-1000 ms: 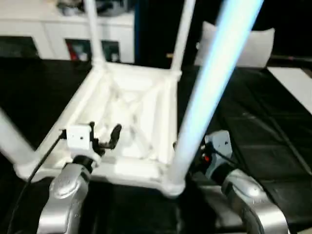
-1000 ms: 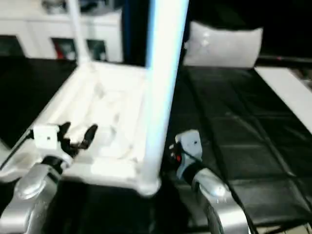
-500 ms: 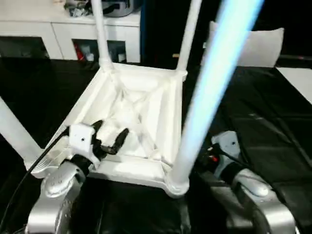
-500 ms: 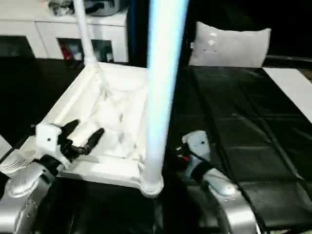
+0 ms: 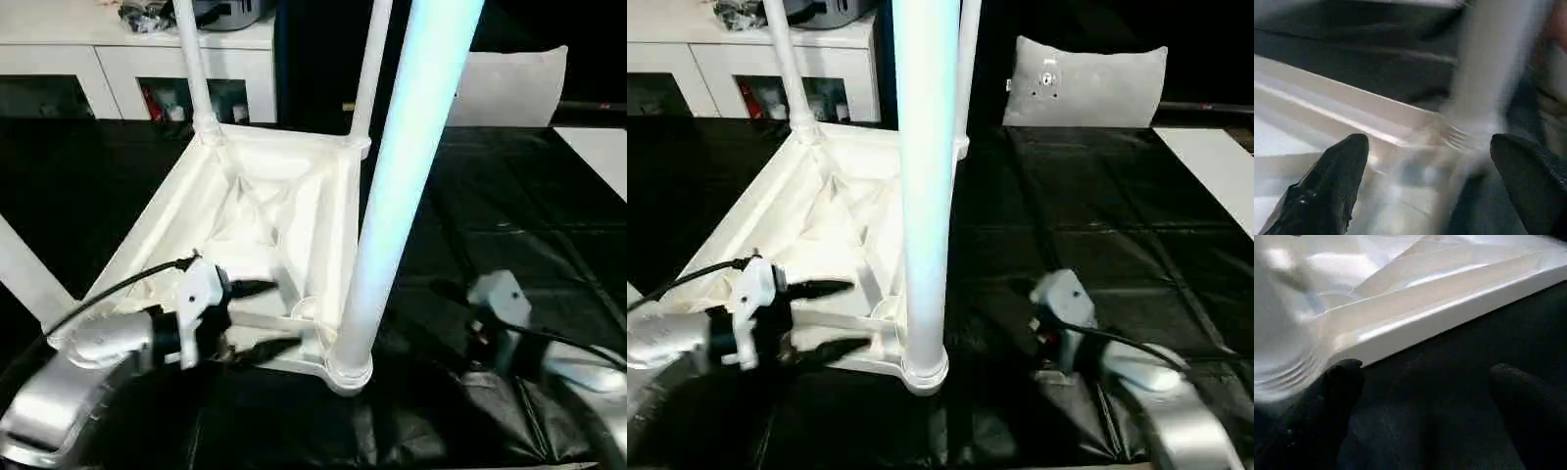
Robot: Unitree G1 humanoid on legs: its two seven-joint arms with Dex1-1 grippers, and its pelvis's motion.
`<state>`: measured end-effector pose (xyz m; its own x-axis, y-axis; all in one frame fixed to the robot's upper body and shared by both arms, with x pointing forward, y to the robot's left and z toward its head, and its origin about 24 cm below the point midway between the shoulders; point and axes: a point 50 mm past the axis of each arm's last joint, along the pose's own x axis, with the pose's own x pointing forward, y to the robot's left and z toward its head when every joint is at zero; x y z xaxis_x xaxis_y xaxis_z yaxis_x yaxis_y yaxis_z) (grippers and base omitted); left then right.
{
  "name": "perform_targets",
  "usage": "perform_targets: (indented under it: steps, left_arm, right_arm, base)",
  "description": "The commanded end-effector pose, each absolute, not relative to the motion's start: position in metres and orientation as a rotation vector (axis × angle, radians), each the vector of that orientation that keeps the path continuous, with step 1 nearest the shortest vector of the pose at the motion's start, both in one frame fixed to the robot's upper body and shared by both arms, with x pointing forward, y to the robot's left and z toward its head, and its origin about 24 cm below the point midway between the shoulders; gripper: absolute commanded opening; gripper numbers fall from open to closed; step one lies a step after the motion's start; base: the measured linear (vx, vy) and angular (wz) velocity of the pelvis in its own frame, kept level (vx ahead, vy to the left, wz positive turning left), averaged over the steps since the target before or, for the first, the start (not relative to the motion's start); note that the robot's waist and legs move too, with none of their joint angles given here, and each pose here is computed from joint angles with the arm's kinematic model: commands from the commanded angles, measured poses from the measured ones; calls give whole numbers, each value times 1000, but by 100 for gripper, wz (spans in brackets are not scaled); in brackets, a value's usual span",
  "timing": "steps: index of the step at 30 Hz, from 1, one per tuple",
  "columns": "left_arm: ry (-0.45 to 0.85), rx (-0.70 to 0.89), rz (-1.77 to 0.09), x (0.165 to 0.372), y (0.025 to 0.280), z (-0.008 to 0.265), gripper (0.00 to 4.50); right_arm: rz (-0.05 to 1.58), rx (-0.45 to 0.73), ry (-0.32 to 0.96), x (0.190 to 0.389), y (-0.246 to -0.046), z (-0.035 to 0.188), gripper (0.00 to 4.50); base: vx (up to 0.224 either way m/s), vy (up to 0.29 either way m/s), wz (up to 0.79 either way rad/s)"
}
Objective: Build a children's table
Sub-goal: Move to table
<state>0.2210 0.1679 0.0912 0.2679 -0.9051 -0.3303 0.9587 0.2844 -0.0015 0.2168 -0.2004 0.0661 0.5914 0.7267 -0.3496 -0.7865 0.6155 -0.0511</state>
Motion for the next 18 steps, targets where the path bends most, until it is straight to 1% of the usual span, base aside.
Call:
perform_targets:
  steps: [1,2,3,4,5,7,10,12,13,14,16,18]
  left_arm:
    - [348,313,-1446,214,160,92,446]
    - [360,361,-1461,216,159,90,446]
    - [364,390,-1465,218,159,89,429]
    - [370,409,-1465,221,158,87,429]
    - [375,418,-1465,224,156,86,418]
    - [388,463,-1481,230,152,83,410]
    - [413,480,-1488,234,149,79,375]
    - [431,495,-1496,235,149,76,370]
    - [439,504,-1501,235,150,75,349]
    - [439,504,-1501,235,150,75,349]
    - [457,525,-1489,240,150,71,331]
    - [459,536,-1482,244,150,69,326]
  right_arm:
    - [990,-224,309,212,-201,75,450]
    - [1022,-229,318,210,-200,76,450]
    - [1042,-231,322,209,-199,76,450]
    - [1064,-231,327,208,-198,77,450]
    - [1085,-230,335,207,-197,78,450]
    - [1146,-230,360,201,-194,79,450]
    - [1177,-236,379,196,-192,80,450]
    - [1187,-238,382,195,-192,81,450]
    - [1189,-238,383,195,-192,82,450]
    - [1189,-238,383,195,-192,82,450]
    - [1199,-239,385,193,-192,83,450]
    - [1203,-240,388,192,-192,83,450]
  base:
    - [0,0,0]
    - [0,0,0]
    - [0,0,0]
    - [0,0,0]
    - [0,0,0]
    - [0,0,0]
    - [0,0,0]
    - [0,0,0]
    - [0,0,0]
    - [0,0,0]
    - [0,0,0]
    - [0,0,0]
